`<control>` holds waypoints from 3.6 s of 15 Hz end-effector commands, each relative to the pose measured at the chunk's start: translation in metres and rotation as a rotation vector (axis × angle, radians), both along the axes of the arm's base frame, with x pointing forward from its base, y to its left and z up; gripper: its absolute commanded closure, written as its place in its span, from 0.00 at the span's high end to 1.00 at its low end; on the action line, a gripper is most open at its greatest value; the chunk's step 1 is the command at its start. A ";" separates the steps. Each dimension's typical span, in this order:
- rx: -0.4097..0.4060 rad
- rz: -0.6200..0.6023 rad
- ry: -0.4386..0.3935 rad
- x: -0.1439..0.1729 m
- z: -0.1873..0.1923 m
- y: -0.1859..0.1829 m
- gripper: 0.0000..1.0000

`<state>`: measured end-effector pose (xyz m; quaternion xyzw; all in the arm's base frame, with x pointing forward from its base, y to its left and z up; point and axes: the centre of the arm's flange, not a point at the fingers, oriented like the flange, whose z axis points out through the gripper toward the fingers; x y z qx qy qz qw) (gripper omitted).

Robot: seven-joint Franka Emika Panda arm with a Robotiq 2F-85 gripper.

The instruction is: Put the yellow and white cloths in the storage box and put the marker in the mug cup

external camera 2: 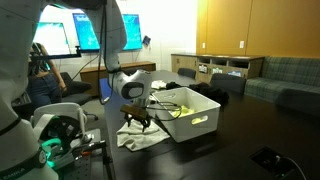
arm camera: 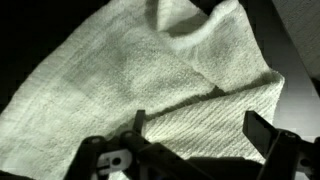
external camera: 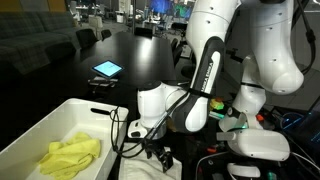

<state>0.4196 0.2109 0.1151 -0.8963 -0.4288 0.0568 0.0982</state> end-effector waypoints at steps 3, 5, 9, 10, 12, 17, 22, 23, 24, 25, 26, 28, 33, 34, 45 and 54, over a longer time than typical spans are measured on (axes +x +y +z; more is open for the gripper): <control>-0.033 -0.113 -0.111 0.013 -0.026 0.000 1.00; -0.058 -0.121 -0.138 0.017 -0.032 -0.002 1.00; -0.122 -0.129 -0.173 0.024 -0.040 -0.002 1.00; -0.132 -0.129 -0.175 0.025 -0.042 -0.002 1.00; -0.150 -0.133 -0.184 0.027 -0.044 0.000 1.00; -0.173 -0.140 -0.198 0.029 -0.045 0.005 1.00; -0.186 -0.139 -0.204 0.029 -0.046 0.006 0.75; -0.187 -0.143 -0.205 0.029 -0.045 0.005 0.74; -0.185 -0.144 -0.203 0.029 -0.044 0.005 0.71; -0.183 -0.148 -0.205 0.029 -0.043 0.004 0.62; -0.182 -0.150 -0.207 0.031 -0.042 0.004 0.54; -0.181 -0.154 -0.209 0.033 -0.039 0.002 0.38; -0.189 -0.163 -0.214 0.033 -0.028 -0.002 0.12; -0.192 -0.166 -0.212 0.032 -0.024 -0.004 0.10; -0.298 -0.547 -0.279 -0.003 0.059 -0.069 0.08; -0.339 -1.024 -0.427 -0.029 0.123 -0.111 0.08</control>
